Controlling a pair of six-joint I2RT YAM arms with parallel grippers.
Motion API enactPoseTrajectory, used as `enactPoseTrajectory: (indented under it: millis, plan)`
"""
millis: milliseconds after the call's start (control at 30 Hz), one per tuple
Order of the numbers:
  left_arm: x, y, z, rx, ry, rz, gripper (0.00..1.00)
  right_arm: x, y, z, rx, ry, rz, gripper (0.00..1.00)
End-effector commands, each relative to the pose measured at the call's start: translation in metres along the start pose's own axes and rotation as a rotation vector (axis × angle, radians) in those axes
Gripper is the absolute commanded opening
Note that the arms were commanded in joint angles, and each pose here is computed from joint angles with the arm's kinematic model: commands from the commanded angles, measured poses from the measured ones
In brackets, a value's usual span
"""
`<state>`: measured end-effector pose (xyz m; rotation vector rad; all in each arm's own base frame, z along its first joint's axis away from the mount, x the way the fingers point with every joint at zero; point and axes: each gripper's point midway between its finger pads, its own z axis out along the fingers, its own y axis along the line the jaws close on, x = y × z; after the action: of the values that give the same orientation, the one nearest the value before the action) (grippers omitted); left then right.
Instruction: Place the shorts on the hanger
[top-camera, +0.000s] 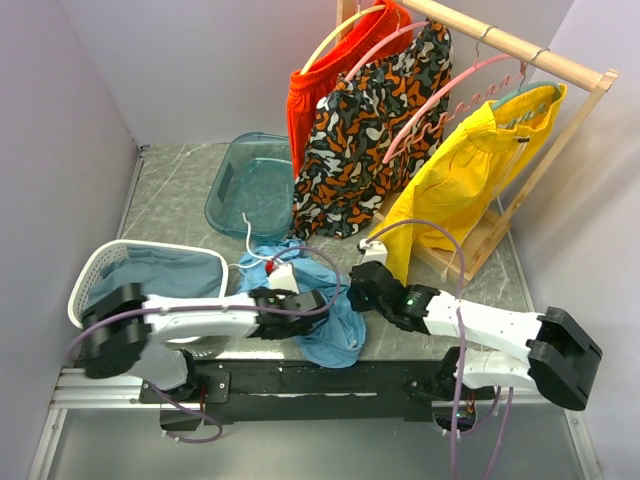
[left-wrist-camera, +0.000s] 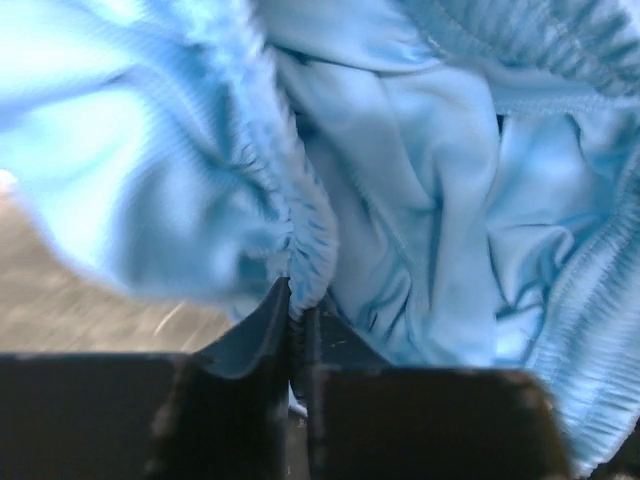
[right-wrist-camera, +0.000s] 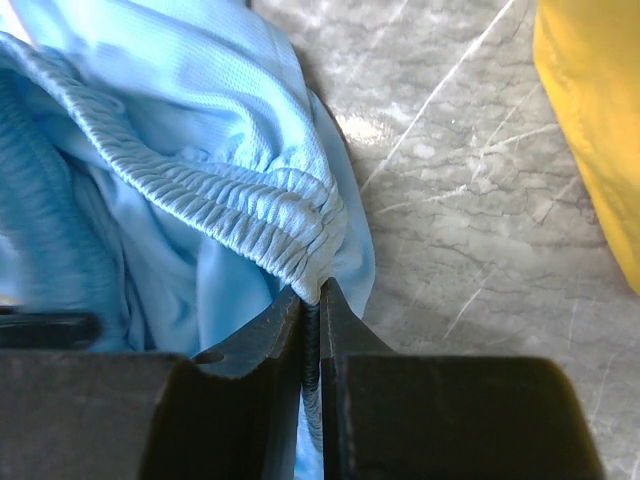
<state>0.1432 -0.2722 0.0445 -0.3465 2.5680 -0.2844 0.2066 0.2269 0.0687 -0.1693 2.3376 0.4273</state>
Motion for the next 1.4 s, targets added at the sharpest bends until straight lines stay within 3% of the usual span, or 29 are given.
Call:
enactPoseTrajectory:
  millis: [0,33,200,333,467,633,733,900,967,1000,1033,1067,1100,1133,1167,1200,1300,1367]
  plan:
    - [-0.042,0.014,-0.049,0.01,-0.113,-0.031,0.01,-0.046,0.009,-0.025,-0.033,-0.142,0.073,0.0]
    - [-0.052,0.028,-0.062,-0.035,-0.129,-0.01,0.01,-0.053,0.005,-0.032,-0.009,-0.166,0.077,0.0]
    - [-0.132,0.047,-0.145,0.039,-0.344,-0.057,0.01,-0.135,0.015,-0.107,-0.084,-0.417,0.178,0.0]
    - [-0.216,0.043,-0.238,0.158,-0.552,-0.13,0.01,-0.2,0.026,-0.179,-0.176,-0.604,0.246,0.0]
    - [-0.275,0.026,-0.314,0.269,-0.711,-0.133,0.01,-0.268,0.035,-0.261,-0.261,-0.786,0.298,0.0]
    - [-0.33,0.013,-0.397,0.39,-0.894,-0.142,0.01,-0.314,0.048,-0.311,-0.284,-0.857,0.264,0.0]
    - [-0.34,0.004,-0.413,0.391,-0.919,-0.1,0.01,-0.325,0.054,-0.318,-0.274,-0.853,0.232,0.0]
    - [-0.333,-0.008,-0.389,0.352,-0.89,-0.031,0.01,-0.316,0.057,-0.294,-0.225,-0.788,0.191,0.0]
    - [-0.326,-0.004,-0.347,0.273,-0.839,-0.021,0.01,-0.296,0.058,-0.265,-0.214,-0.722,0.18,0.0]
    - [-0.314,-0.015,-0.326,0.318,-0.759,0.016,0.01,-0.287,0.056,-0.258,-0.214,-0.705,0.186,0.0]
    - [-0.296,-0.014,-0.276,0.256,-0.676,0.067,0.01,-0.264,0.054,-0.23,-0.192,-0.64,0.167,0.0]
    - [-0.301,-0.006,-0.261,0.27,-0.67,0.001,0.01,-0.25,0.052,-0.217,-0.192,-0.606,0.189,0.0]
    - [-0.286,-0.014,-0.237,0.327,-0.593,0.024,0.01,-0.239,0.048,-0.211,-0.195,-0.59,0.205,0.0]
    - [-0.259,-0.003,-0.185,0.277,-0.496,0.059,0.01,-0.209,0.041,-0.179,-0.162,-0.523,0.193,0.0]
    - [-0.261,0.0,-0.17,0.295,-0.49,0.005,0.01,-0.194,0.039,-0.171,-0.175,-0.496,0.224,0.0]
    - [-0.237,0.012,-0.132,0.251,-0.41,0.02,0.01,-0.18,0.034,-0.158,-0.161,-0.47,0.236,0.0]
    - [-0.198,0.009,-0.084,0.296,-0.278,0.024,0.01,-0.128,0.017,-0.112,-0.097,-0.363,0.252,0.0]
    - [-0.188,0.005,-0.073,0.322,-0.246,0.04,0.09,-0.102,0.01,-0.093,-0.077,-0.314,0.256,0.0]
